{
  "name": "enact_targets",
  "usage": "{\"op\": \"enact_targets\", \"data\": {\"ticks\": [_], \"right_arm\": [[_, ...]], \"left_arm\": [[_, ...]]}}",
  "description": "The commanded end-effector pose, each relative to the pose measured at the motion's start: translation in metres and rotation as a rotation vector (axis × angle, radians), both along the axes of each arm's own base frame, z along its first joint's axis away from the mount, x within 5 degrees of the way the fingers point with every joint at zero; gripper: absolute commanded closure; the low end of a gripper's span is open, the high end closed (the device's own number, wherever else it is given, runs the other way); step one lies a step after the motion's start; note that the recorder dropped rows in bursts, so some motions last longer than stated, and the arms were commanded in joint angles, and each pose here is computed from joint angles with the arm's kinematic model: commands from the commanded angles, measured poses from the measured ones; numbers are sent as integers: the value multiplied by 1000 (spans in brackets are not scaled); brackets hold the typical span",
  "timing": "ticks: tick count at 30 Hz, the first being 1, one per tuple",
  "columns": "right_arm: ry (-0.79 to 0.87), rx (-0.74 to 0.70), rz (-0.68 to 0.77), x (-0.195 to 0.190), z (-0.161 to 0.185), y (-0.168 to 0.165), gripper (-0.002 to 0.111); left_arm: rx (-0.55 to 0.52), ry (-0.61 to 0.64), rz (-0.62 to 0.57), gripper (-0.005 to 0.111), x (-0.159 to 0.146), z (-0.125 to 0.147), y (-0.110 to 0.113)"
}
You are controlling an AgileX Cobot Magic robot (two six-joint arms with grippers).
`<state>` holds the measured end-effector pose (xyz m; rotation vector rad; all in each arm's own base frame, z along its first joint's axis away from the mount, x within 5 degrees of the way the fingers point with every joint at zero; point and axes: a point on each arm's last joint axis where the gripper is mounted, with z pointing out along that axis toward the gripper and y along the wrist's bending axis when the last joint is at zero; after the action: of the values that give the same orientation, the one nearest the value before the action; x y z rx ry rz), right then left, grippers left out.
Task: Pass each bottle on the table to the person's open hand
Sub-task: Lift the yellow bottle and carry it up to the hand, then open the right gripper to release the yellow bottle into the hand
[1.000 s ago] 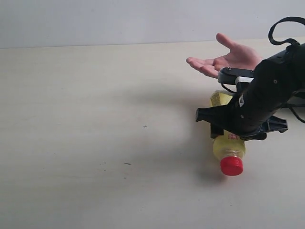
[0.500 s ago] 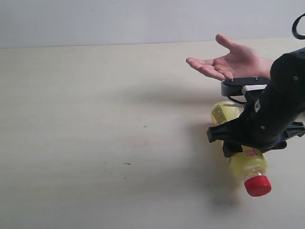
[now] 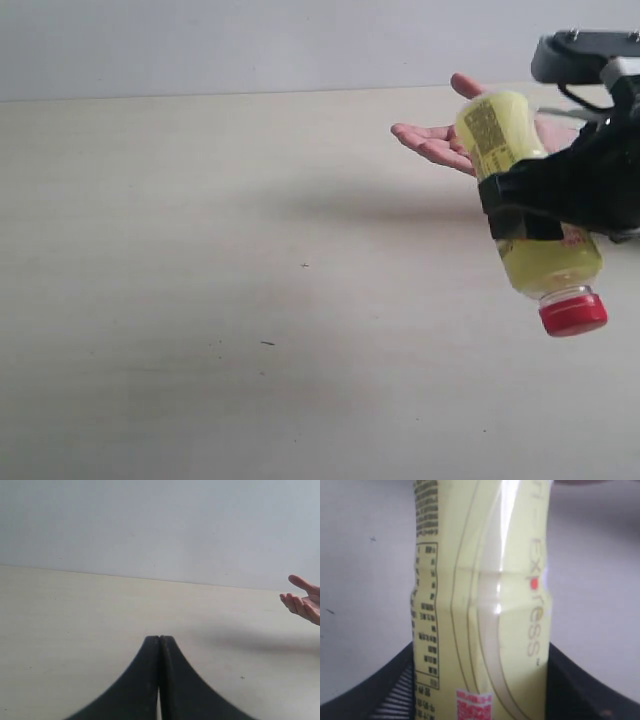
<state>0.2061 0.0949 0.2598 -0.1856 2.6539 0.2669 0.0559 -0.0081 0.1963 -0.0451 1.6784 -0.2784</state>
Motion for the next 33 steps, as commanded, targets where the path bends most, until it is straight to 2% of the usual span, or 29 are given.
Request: {"op": "enact_targets", "data": {"ticks": [1,5,11,16,20,33], "right_arm": [[-95,21,11,9,34,3,108],[-101,-32,24,30,45,9,108],[-60,-148,50,76,34,22,108],[-16,-204,33,111,26,8,108],[-7,-201,60,120,19,1,108],[71,-225,88,144,-32,9,108]], "left_arm": [[1,-12,1,107,0,1,0],[1,-12,1,107,0,1,0],[1,-12,1,107,0,1,0],[1,-12,1,107,0,1,0],[1,-12,1,107,0,1,0],[1,-12,1,107,0,1,0]]}}
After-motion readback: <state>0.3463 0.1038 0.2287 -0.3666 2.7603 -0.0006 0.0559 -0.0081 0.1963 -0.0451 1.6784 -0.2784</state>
